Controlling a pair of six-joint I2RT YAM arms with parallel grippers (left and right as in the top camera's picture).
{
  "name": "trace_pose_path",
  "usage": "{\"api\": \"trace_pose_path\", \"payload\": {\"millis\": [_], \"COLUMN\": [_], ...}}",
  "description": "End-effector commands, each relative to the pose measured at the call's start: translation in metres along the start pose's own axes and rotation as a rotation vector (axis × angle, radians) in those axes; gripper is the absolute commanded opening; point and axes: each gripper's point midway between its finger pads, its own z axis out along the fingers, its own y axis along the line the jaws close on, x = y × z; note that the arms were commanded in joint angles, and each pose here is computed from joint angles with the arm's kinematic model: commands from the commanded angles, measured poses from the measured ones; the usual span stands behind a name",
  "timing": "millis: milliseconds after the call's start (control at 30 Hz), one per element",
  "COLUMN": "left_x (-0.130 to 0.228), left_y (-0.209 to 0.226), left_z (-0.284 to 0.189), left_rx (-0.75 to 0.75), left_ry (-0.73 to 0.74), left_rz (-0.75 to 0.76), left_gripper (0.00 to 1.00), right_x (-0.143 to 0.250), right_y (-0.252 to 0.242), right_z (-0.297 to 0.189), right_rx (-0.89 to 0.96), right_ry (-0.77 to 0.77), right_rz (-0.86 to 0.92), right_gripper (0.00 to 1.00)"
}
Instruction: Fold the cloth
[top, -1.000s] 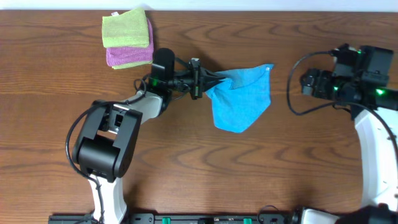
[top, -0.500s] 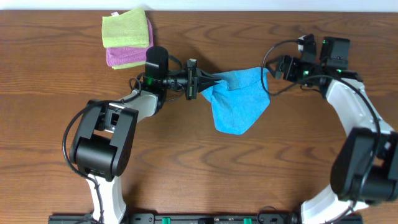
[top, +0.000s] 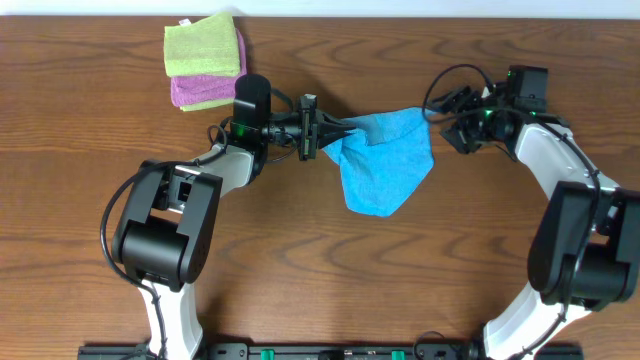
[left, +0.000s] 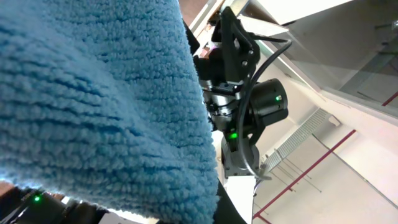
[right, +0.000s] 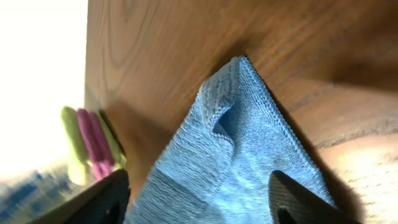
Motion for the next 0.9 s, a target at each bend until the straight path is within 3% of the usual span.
{"api": "trace_pose_path", "payload": {"millis": [0, 367, 433, 467, 667, 767, 867], "left_x": [0.0, 0.0, 0.0, 0.0, 0.0, 0.001, 0.007], "left_y": [-0.003, -0.003, -0.003, -0.003, -0.003, -0.003, -0.01], "left_z": [-0.001, -0.001, -0.001, -0.001, -0.001, -0.001, -0.002], "left_rx": [0.003, 0.002, 0.002, 0.002, 0.002, 0.002, 0.019], "left_ry": [0.007, 0.009, 0.009, 0.009, 0.008, 0.011, 0.031], "left_rz": [0.045, 0.052, 0.052, 0.052, 0.052, 0.053, 0.117], "left_gripper": [0.06, 0.06, 0.06, 0.06, 0.06, 0.06, 0.06], "right_x": [-0.001, -0.004, -0.006, -0.009, -0.018, -0.015, -0.007], "right_y": [0.001, -0.011, -0.013, -0.013, -0.001, 0.01, 0.043], "right_z": [0.007, 0.047, 0.051, 0.052, 0.053, 0.052, 0.044], "right_rx": [0.003, -0.002, -0.006, -0.011, -0.063, -0.11, -0.237], "right_ry": [-0.007, -0.001, -0.004, -0.013, -0.043, -0.013, 0.043], "right_rz": [0.153, 0.277, 0.286, 0.28, 0.241, 0.19, 0.022], "right_gripper": [0.67, 0.58, 0.5, 0.4, 0.01, 0.02, 0.02]}}
